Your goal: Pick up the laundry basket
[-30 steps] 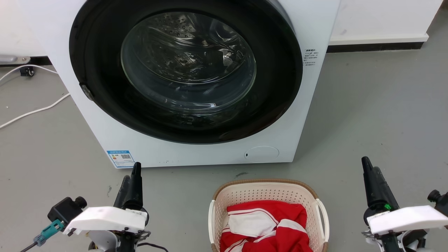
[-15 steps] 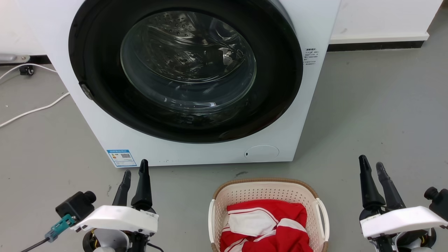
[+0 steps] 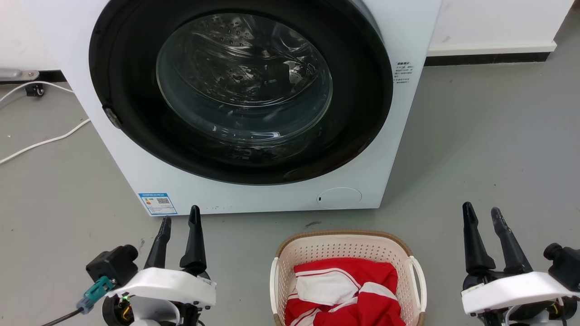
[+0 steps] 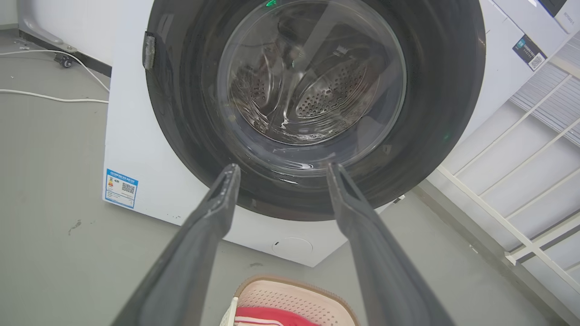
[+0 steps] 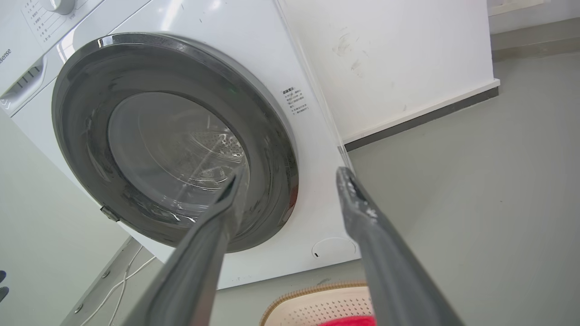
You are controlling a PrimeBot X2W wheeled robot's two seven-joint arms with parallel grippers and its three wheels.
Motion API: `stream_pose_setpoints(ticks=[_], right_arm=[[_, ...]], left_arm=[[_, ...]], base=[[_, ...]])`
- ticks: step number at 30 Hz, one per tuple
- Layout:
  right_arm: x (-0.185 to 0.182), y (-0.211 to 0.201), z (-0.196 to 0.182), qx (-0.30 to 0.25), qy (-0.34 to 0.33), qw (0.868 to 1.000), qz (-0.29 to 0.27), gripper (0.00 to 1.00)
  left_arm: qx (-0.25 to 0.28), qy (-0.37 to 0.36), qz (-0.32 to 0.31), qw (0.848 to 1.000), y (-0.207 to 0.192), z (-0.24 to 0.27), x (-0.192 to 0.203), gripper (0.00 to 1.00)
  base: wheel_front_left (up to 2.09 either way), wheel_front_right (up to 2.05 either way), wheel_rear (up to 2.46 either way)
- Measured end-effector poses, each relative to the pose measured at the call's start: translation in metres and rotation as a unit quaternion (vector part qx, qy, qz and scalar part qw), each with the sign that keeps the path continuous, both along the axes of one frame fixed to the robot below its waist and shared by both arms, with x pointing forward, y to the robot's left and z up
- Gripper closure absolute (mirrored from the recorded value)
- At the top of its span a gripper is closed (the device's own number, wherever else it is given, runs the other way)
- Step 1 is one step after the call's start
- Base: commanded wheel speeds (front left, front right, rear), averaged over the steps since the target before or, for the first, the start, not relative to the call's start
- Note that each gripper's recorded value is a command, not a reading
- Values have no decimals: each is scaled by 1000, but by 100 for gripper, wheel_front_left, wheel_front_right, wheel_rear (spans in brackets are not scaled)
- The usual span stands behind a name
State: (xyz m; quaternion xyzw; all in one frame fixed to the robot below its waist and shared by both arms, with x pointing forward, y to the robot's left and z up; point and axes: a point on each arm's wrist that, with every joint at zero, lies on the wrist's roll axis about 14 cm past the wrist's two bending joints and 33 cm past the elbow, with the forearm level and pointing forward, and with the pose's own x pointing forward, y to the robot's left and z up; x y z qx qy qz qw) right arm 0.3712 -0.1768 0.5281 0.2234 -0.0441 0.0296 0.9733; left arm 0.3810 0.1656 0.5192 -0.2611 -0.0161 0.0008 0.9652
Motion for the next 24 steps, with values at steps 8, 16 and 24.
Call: stream_pose_setpoints(ticks=[8,16,24], right_arm=[[-2,3,4,-46,-12,999,1,0],[-4,5,7,-81,-23,996,3,0],[-7,8,8,-112,-30,993,5,0]], left_arm=[[45,-13,-4,999,-5,3,-1,0],[84,-22,-9,996,-9,5,-3,0],[119,-30,-13,992,-13,5,-6,0]], base=[[0,0,0],[0,0,0],[0,0,0]])
